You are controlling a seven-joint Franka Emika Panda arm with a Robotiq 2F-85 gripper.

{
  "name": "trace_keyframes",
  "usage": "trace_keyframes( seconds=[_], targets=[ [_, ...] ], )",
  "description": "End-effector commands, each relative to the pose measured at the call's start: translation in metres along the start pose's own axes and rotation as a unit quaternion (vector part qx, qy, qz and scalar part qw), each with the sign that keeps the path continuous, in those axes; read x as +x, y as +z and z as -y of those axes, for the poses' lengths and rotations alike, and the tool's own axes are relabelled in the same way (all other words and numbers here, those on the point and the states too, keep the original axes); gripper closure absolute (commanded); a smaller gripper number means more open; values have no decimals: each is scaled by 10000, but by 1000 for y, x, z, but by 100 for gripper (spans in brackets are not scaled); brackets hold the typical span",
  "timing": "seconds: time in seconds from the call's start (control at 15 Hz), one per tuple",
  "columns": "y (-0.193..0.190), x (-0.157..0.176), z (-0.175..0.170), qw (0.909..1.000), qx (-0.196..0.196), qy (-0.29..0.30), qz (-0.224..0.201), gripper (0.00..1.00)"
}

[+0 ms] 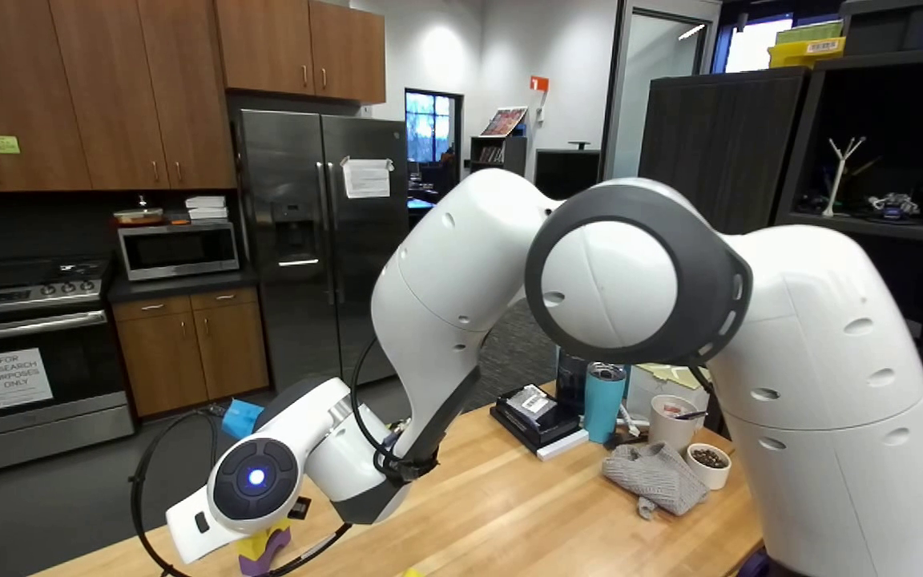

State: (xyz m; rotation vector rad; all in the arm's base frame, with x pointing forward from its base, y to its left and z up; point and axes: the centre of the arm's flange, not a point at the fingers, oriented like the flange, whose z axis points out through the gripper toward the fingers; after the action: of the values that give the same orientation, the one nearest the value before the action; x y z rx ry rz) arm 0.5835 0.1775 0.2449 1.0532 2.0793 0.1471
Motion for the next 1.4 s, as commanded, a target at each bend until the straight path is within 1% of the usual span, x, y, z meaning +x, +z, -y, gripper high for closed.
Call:
trace_keyframes(
  seconds=[0.0,1.07,1.33],
  targets=[
    [-7,-4,5,10000,-49,17,39,61],
    [9,-5,1,10000,-16,2,-65,61],
    [12,-6,-7,9999,-65,9,-83,61]
  ],
)
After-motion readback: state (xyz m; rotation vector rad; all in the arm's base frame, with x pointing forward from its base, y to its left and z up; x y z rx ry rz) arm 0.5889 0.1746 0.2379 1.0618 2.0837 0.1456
